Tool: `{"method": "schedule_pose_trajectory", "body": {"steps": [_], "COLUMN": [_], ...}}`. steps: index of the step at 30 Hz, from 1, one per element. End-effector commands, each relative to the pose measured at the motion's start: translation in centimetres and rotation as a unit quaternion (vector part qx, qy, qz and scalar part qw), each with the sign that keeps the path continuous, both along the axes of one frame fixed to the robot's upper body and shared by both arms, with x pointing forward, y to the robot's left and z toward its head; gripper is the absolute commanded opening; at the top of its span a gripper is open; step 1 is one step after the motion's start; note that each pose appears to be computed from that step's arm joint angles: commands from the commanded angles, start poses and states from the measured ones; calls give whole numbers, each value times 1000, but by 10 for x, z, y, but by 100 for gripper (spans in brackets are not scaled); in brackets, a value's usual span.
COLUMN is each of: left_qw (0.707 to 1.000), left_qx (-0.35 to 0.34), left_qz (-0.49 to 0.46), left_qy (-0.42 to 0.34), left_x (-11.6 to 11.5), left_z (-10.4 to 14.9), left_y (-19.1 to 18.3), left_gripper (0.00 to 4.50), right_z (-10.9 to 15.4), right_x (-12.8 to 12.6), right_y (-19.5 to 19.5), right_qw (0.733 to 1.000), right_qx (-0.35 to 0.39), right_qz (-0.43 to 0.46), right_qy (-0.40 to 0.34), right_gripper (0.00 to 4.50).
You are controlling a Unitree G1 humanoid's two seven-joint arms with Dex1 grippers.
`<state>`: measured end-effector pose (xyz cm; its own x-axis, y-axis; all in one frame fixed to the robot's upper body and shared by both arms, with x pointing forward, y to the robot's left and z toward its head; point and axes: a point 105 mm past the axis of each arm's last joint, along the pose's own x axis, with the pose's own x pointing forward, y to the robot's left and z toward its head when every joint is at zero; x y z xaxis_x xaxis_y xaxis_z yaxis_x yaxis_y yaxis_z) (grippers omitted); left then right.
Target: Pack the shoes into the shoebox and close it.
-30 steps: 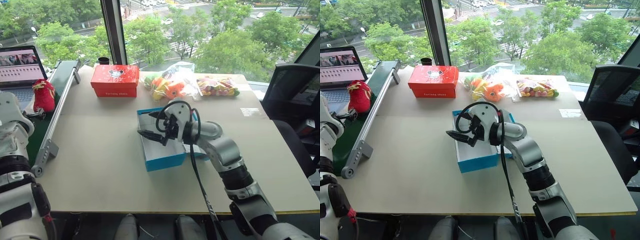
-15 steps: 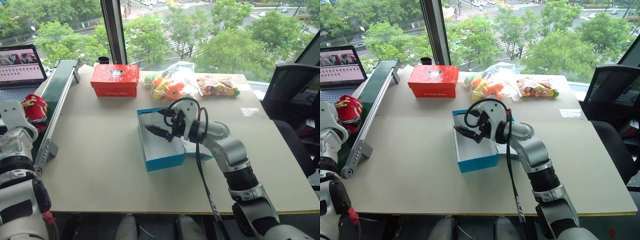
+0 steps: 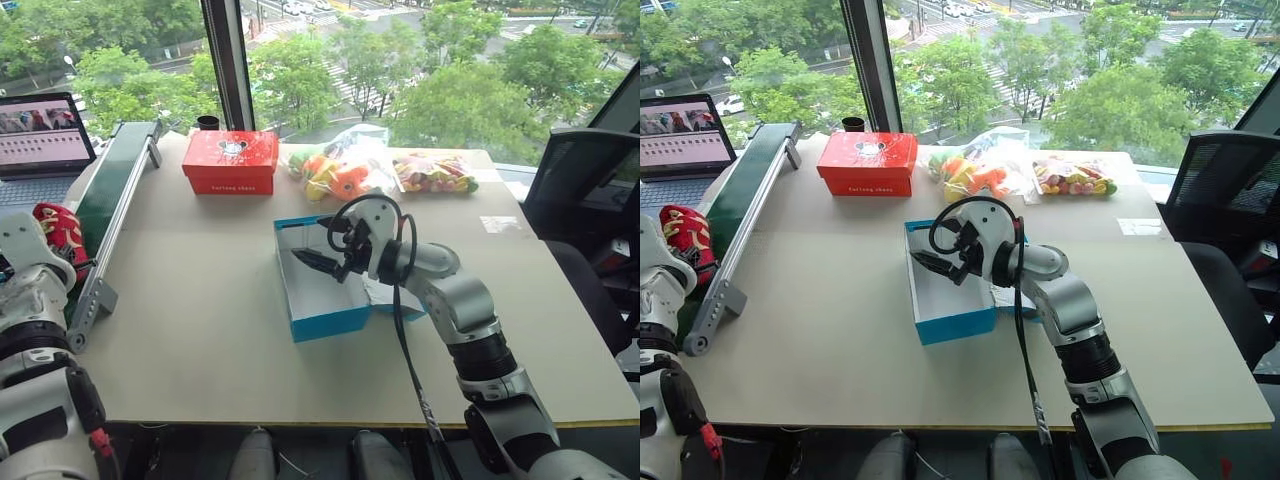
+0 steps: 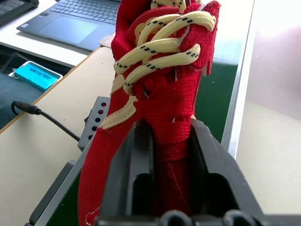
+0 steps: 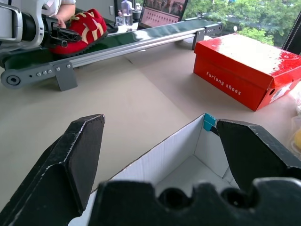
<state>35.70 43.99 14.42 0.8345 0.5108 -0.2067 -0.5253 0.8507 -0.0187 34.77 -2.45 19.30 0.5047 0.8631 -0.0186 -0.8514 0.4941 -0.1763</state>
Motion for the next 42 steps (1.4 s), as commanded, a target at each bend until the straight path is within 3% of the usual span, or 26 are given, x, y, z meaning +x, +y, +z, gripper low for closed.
{"method": "schedule_pose_trajectory", "body": {"steps": [1,6,8,13,19,29,37,40,42], "left_qw": [994,958,929,873,826,794,794,791,789], "left_qx": [50,42,12,-36,-103,-177,-187,-189,-190], "left_qz": [-16,-186,-266,-401,-489,-537,-539,-541,-544], "left_qy": [-95,-213,-258,-275,-260,-223,-211,-214,-212], "left_x": [12,41,44,37,24,4,1,0,-2], "left_z": [58,120,140,150,142,125,123,125,125], "left_y": [-12,-99,-146,-242,-326,-389,-393,-394,-396], "left_gripper": [38,38,38,38,38,38,38,37,37], "right_z": [20,33,46,72,70,73,72,71,72], "right_x": [2,14,23,33,44,43,42,41,41], "right_y": [-3,-14,-21,-34,-52,-55,-54,-54,-53], "right_qw": [999,998,990,933,908,904,906,904,903], "right_qx": [10,48,125,306,340,344,337,343,345], "right_qz": [-4,-33,-54,-46,-92,-106,-109,-106,-106], "right_qy": [-35,-20,39,184,228,232,230,233,235], "right_gripper": [450,450,450,450,450,450,450,383,313]}}
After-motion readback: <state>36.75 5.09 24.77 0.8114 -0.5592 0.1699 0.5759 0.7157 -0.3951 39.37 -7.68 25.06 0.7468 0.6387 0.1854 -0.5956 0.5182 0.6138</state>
